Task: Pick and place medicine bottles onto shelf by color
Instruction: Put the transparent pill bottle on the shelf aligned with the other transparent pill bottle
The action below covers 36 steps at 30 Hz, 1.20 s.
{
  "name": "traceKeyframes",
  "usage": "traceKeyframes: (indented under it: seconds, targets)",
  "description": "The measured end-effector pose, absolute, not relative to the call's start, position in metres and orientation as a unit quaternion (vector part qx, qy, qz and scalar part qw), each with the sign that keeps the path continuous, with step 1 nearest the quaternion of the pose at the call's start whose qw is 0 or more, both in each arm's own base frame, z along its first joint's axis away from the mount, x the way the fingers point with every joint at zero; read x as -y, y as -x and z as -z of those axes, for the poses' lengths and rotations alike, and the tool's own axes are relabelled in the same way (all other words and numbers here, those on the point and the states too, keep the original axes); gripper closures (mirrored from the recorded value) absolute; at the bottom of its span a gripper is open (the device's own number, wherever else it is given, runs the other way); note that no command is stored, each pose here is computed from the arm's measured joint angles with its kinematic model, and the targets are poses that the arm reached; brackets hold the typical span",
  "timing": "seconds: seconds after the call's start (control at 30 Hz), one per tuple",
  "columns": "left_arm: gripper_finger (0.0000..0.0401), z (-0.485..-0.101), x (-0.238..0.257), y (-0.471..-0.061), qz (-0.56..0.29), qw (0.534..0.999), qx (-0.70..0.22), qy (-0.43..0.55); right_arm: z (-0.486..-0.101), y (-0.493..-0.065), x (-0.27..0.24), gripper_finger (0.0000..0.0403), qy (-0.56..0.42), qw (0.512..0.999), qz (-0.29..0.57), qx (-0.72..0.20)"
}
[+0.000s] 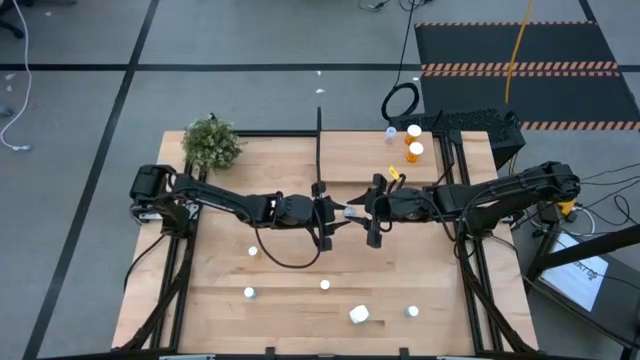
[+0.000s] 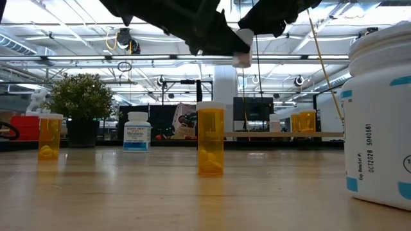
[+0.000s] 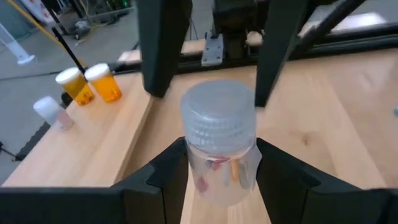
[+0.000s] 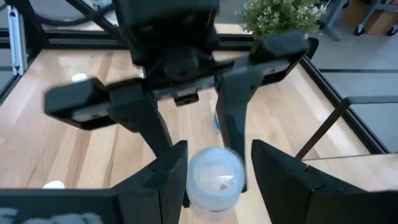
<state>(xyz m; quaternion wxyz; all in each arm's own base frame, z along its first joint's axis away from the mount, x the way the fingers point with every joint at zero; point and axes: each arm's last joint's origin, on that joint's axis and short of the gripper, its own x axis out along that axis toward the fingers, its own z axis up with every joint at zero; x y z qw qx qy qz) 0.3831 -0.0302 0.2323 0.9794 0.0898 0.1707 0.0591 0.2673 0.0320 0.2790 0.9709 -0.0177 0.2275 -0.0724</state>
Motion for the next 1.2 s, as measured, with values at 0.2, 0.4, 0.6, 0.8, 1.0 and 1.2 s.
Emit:
traceKeyframes:
  seconds: [0.2,0.4,0.6,0.8,1.0,1.2]
  targets:
    - [0.0233,-0.2334,0.0275,-0.3845,-0.064,0.981,-0.162,-0.085,-0.2769,-0.2662,-0.0318,0.0232,0.021,0.968,0.073,-0.239]
    - [0.0233,-0.2335,0.0272,-0.3846,-0.065,0.981,-0.162,-0.085,-0.2765,-0.2661,-0.0306,0.0232,0.02,0.967,0.075,-0.242]
    - [0.0233,-0.2333,0.0272,-0.3845,-0.065,0.981,-0.163,-0.085,-0.2745,-0.2653,-0.028,0.0232,0.021,0.964,0.078,-0.253]
    - [0.0233,-0.2332,0.0272,-0.3845,-0.064,0.981,-0.164,-0.085,-0.2743,-0.2658,-0.0256,0.024,0.013,0.965,0.062,-0.255]
    - [0.0233,-0.233,0.0272,-0.3844,-0.064,0.98,-0.165,-0.085,-0.2743,-0.2658,-0.0256,0.0262,0.017,0.965,0.06,-0.256]
    - [0.0229,-0.2329,0.031,-0.3841,-0.062,0.981,-0.165,-0.076,-0.274,-0.2657,-0.0257,0.0254,0.017,0.964,0.058,-0.257]
